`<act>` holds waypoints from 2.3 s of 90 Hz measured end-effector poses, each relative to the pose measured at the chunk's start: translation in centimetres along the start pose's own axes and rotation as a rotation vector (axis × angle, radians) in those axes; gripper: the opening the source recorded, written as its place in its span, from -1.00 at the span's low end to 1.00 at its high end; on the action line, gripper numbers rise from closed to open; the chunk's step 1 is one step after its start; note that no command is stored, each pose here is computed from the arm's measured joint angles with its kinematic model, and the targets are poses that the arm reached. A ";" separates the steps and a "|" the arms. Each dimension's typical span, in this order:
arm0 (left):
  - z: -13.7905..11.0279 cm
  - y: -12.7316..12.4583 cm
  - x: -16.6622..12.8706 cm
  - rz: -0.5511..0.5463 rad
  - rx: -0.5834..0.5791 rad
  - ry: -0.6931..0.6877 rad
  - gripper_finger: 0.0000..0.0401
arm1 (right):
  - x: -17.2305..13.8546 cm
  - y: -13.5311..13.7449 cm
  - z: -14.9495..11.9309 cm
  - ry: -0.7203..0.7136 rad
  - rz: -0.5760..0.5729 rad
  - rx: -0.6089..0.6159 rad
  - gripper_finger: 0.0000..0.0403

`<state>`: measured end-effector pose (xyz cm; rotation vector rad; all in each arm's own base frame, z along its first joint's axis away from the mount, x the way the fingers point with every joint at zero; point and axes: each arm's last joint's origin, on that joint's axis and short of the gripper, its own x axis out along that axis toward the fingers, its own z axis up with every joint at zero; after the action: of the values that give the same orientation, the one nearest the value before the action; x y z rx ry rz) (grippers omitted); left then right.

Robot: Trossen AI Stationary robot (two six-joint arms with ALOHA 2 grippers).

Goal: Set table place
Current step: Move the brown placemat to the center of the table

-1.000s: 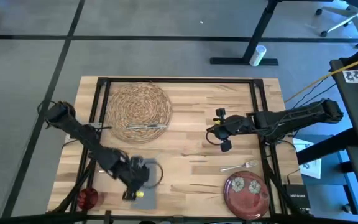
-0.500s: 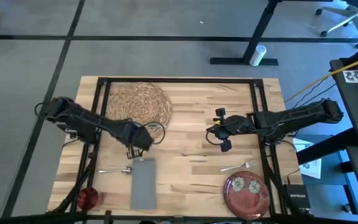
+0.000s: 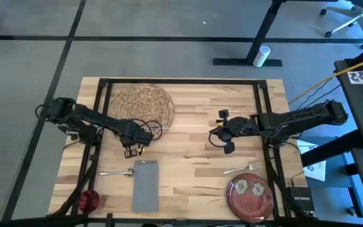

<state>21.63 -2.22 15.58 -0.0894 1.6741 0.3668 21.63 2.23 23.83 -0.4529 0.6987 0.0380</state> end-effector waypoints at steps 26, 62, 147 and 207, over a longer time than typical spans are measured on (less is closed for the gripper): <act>1.0 -1.2 0.6 -0.128 -0.010 -0.135 -1.00 | 0.0 0.0 0.0 -0.001 0.000 0.000 -1.00; 3.7 -0.9 -0.1 -0.190 0.012 -0.291 -1.00 | 0.0 0.0 0.0 -0.003 -0.001 0.001 -1.00; 1.7 2.0 1.7 0.072 -0.091 0.008 -1.00 | 0.0 0.0 -0.1 0.011 0.005 -0.003 -1.00; 8.8 -1.6 0.0 -0.101 0.008 -0.293 -1.00 | 0.0 0.1 -0.1 0.013 0.005 -0.003 -1.00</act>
<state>30.45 -1.18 14.49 -0.1085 1.3756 0.2815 21.53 2.22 23.72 -0.4544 0.7132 0.0411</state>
